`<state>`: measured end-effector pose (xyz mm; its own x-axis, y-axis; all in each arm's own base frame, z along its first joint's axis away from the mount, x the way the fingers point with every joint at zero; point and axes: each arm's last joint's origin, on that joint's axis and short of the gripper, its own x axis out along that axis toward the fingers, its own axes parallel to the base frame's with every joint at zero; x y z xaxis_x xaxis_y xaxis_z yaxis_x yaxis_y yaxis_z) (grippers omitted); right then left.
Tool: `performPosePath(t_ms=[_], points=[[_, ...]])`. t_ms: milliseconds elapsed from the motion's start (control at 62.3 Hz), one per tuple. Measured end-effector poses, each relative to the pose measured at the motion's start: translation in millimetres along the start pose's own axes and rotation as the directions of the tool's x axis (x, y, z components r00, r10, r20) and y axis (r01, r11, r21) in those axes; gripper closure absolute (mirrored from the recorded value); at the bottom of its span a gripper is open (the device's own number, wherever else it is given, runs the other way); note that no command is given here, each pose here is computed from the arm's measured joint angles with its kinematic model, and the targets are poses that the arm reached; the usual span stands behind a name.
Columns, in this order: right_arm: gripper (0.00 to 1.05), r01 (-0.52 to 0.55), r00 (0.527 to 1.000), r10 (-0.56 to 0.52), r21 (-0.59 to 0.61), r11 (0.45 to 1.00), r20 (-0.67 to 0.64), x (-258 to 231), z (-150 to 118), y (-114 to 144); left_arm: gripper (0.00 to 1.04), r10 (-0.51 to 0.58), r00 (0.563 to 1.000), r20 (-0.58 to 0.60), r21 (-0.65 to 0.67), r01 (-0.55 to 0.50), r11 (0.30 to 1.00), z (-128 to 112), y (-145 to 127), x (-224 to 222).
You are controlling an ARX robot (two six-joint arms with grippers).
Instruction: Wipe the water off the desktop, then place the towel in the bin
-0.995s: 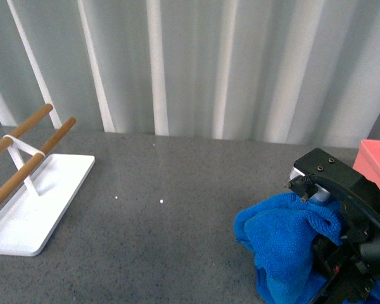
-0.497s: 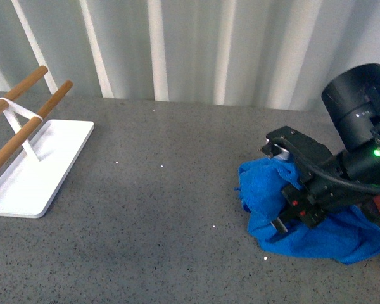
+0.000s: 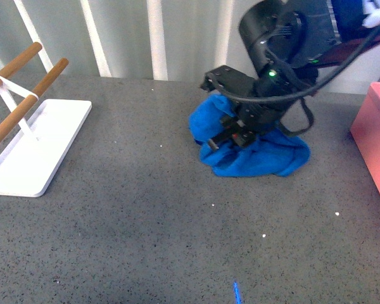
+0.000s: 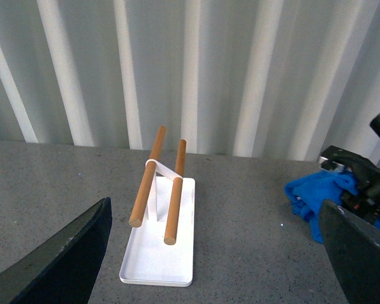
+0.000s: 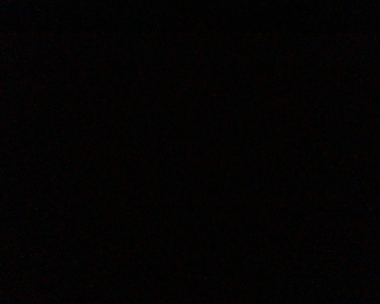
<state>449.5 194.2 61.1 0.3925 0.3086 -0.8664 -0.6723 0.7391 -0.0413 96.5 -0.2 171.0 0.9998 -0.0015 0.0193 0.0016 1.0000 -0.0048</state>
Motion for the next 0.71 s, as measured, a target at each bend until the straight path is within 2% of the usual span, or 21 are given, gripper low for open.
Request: performPosePath(t_ms=[193,369,481,562,642,706], points=[[0.98,-0.103,0.993,0.105,-0.039,0.994,0.049,2.3,22.9,43.3,0.07,0.0,1.0,0.0,0.0,0.0,1.0,0.0,0.0,0.0],[0.98,-0.145,0.987,0.147,-0.035,0.989,0.066,-5.3,17.6,65.1,0.07,0.0,1.0,0.0,0.0,0.0,1.0,0.0,0.0,0.0],[0.98,-0.089,0.992,0.088,0.009,0.996,0.087,-20.7,9.6,61.7,0.07,0.0,1.0,0.0,0.0,0.0,1.0,0.0,0.0,0.0],[0.98,0.002,0.992,-0.007,0.04,0.999,0.124,-39.8,5.3,50.8,0.07,0.0,1.0,0.0,0.0,0.0,1.0,0.0,0.0,0.0],[0.98,0.114,0.967,-0.129,0.08,0.99,0.219,-72.1,1.7,31.3,0.07,0.0,1.0,0.0,0.0,0.0,1.0,0.0,0.0,0.0],[0.98,0.159,0.939,-0.184,0.106,0.982,0.29,-99.0,1.7,20.6,0.07,0.0,1.0,0.0,0.0,0.0,1.0,0.0,0.0,0.0]])
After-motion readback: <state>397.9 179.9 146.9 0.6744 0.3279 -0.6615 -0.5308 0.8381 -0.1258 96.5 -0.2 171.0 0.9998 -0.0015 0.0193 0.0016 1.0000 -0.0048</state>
